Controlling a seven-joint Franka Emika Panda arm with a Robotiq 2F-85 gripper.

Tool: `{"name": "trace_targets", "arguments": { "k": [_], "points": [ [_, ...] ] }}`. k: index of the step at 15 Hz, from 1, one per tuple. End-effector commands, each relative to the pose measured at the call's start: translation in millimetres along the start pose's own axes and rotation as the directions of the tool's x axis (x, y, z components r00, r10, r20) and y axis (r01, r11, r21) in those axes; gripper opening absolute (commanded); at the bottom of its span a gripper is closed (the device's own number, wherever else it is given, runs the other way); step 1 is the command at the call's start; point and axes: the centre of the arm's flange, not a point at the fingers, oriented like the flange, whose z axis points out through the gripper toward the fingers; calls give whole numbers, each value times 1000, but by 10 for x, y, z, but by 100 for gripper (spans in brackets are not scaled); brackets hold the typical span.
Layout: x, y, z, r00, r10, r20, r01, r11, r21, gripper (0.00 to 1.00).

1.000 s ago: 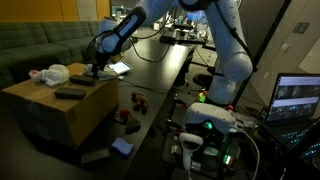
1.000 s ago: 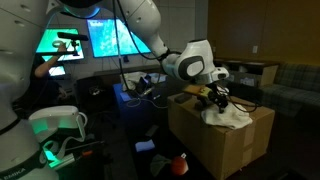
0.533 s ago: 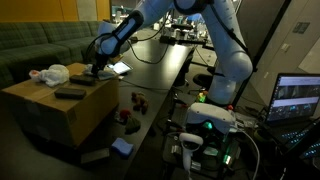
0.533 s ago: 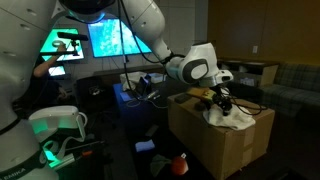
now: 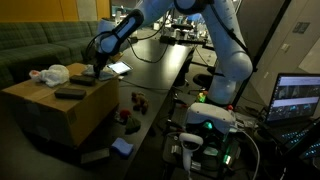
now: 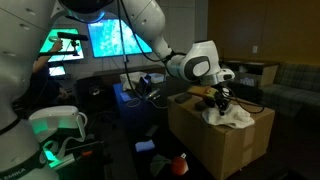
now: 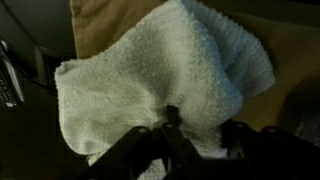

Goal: Swap the things on the box with the things on the table

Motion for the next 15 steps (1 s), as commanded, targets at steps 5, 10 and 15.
{"name": "trace_targets", "arguments": {
  "k": [5,10,15],
  "points": [
    [-77,15,-320,992,11,125,-12,1000,10,6],
    [-265,147,-565,977,62,202,-63,998,2,6],
    [-634,343,-801,958,155,243,-152,988,-30,6]
  ]
}}
